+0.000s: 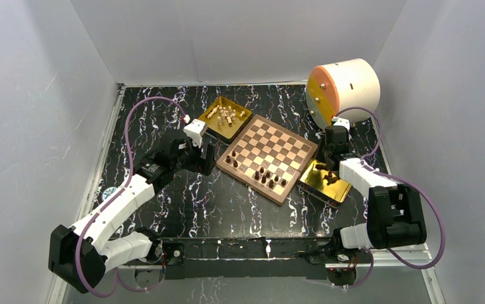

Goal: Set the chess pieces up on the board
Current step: Pick up the chess piece from the storage box.

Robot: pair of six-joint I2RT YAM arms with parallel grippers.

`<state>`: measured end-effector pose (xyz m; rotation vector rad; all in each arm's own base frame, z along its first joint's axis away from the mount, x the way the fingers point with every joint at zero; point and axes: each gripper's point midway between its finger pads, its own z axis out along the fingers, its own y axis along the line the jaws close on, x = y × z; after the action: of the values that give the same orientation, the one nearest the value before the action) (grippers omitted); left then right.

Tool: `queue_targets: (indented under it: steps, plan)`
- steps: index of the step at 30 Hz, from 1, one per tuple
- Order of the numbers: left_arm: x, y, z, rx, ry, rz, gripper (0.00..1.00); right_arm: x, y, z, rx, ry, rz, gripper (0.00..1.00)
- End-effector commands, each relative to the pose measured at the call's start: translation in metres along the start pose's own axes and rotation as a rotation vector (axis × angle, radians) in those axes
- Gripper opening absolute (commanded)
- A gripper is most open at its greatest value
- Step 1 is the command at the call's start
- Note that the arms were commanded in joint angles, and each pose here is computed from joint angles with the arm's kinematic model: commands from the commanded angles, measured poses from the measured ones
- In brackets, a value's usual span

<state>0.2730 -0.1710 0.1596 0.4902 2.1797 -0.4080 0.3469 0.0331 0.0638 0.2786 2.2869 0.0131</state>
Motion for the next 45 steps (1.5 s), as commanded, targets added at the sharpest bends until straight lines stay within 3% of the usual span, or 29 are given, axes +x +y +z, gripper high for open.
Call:
queue_targets:
  steps: [1, 24, 35, 45]
  plan:
    - [-0.008, 0.001, -0.006, -0.006, -0.040, 0.017, 0.84, -0.020, 0.005, 0.004, -0.018, -0.064, 0.008, 0.36]
    - [-0.009, 0.000, -0.008, -0.003, -0.046, 0.022, 0.84, -0.015, -0.002, 0.015, 0.035, -0.047, 0.001, 0.33]
    - [-0.010, 0.000, -0.010, -0.006, -0.052, 0.024, 0.84, -0.015, -0.004, 0.015, 0.040, -0.047, -0.015, 0.22]
    - [-0.010, 0.001, -0.010, -0.009, -0.053, 0.027, 0.84, -0.030, -0.004, -0.007, 0.053, -0.025, -0.018, 0.19]
